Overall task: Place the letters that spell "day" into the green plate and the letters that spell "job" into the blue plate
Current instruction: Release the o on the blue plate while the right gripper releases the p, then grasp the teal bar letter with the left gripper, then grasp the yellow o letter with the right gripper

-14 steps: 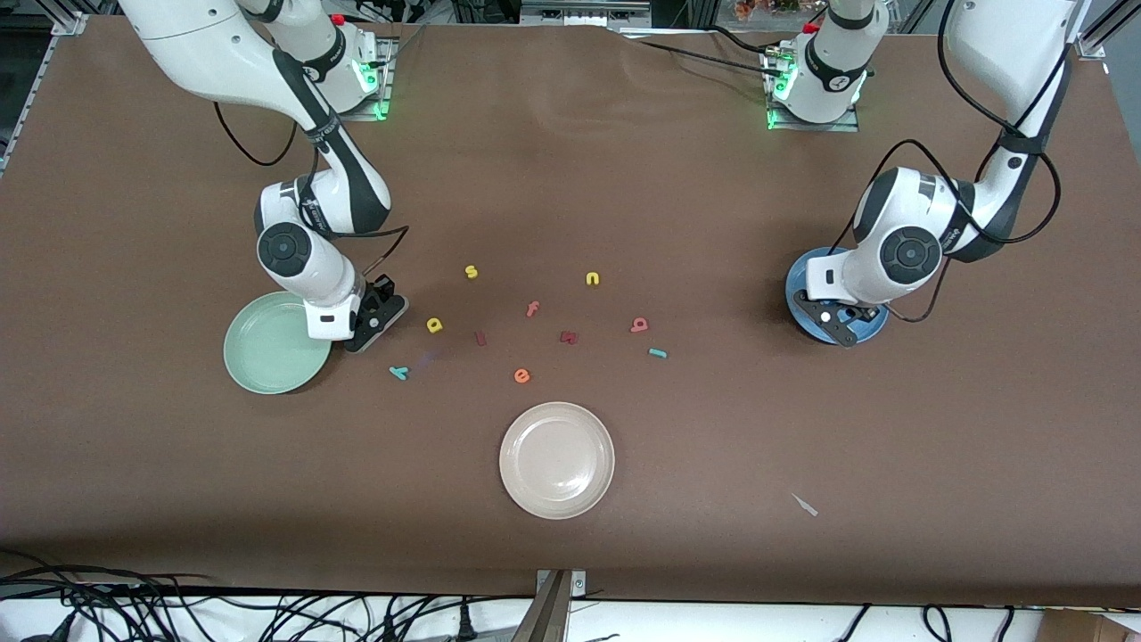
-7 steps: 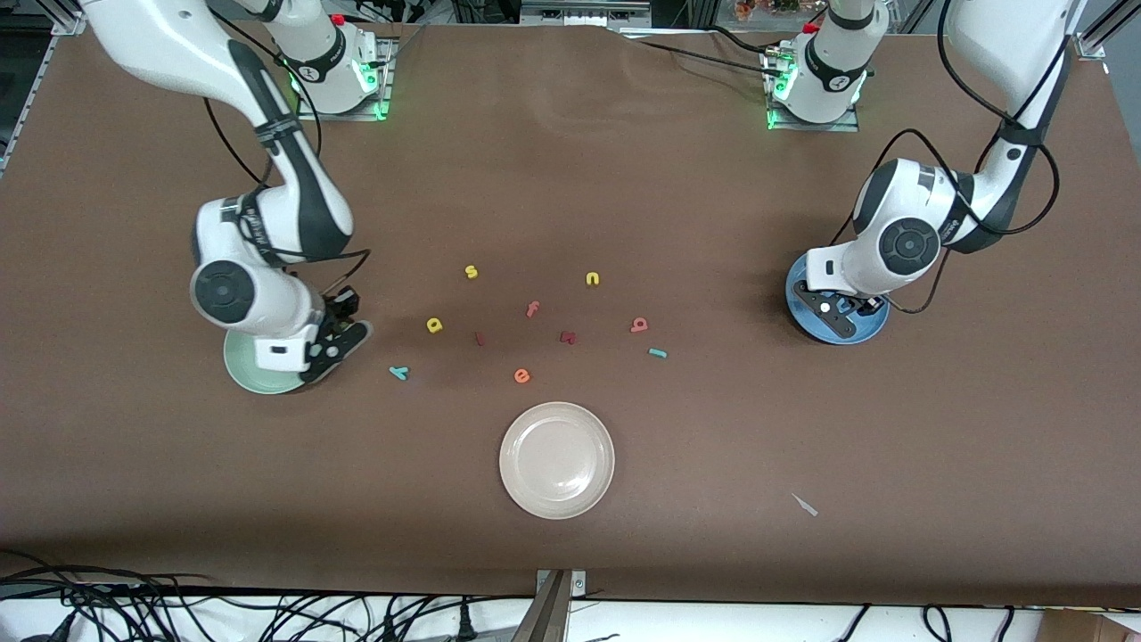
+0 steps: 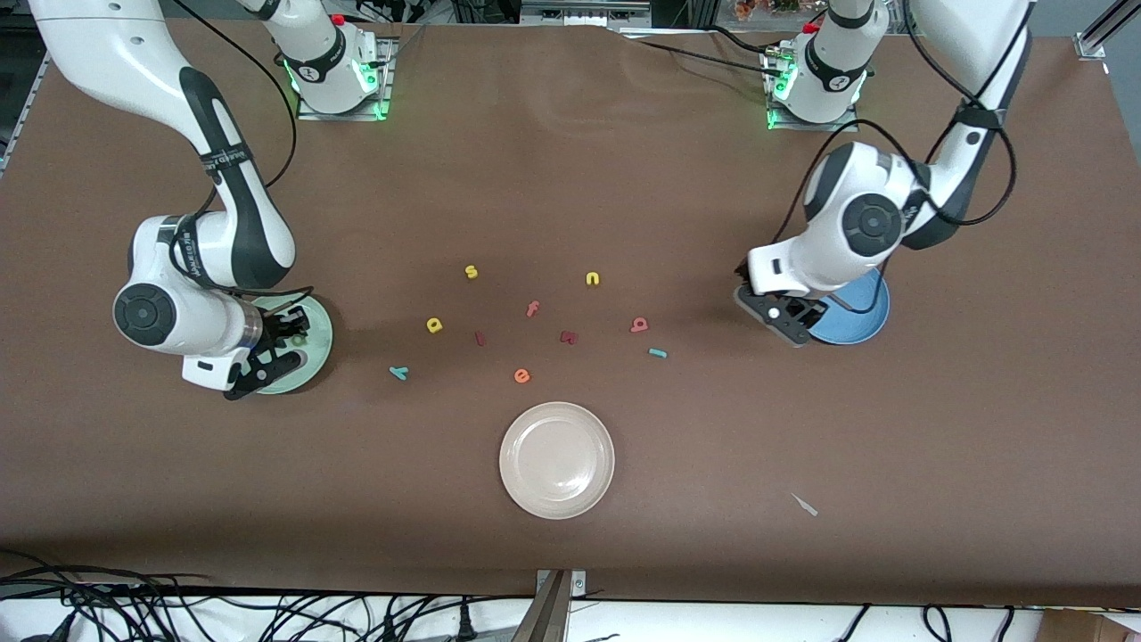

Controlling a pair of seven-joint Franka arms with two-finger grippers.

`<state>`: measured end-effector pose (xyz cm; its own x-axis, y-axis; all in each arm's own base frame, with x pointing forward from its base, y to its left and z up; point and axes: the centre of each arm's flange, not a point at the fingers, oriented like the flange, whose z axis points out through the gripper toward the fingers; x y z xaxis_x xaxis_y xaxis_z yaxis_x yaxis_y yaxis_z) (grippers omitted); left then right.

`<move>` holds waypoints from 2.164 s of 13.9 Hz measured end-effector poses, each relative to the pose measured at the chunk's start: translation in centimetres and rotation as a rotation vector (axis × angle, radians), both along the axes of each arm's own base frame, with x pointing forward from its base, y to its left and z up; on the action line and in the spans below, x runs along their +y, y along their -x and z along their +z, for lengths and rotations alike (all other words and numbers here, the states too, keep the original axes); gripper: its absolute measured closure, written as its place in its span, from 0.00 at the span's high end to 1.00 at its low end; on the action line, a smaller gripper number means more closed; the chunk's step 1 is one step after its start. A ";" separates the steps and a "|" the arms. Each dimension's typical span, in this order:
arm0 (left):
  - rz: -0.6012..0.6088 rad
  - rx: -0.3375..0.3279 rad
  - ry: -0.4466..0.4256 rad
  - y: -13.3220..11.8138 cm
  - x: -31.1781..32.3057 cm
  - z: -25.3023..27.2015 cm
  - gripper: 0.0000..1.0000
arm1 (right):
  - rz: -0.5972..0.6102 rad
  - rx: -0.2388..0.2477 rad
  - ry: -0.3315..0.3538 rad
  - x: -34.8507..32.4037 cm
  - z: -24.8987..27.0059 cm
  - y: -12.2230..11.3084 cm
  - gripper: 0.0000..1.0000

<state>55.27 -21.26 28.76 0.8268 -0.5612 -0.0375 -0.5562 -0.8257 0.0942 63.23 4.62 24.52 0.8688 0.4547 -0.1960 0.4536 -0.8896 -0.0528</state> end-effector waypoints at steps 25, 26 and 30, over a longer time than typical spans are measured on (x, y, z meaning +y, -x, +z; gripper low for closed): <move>1.441 0.172 -0.038 -2.5 -14.4 -9.6 1.00 | -0.214 -0.175 0.003 21.5 -4.5 7.5 1.00; 1.471 0.164 -0.028 -2.9 -14.0 -10.3 1.00 | -0.193 -0.179 0.013 21.6 -4.9 7.6 1.00; 1.528 0.137 -0.039 -4.3 -11.1 -11.9 0.94 | -0.158 -0.180 0.028 21.8 -6.2 7.9 0.96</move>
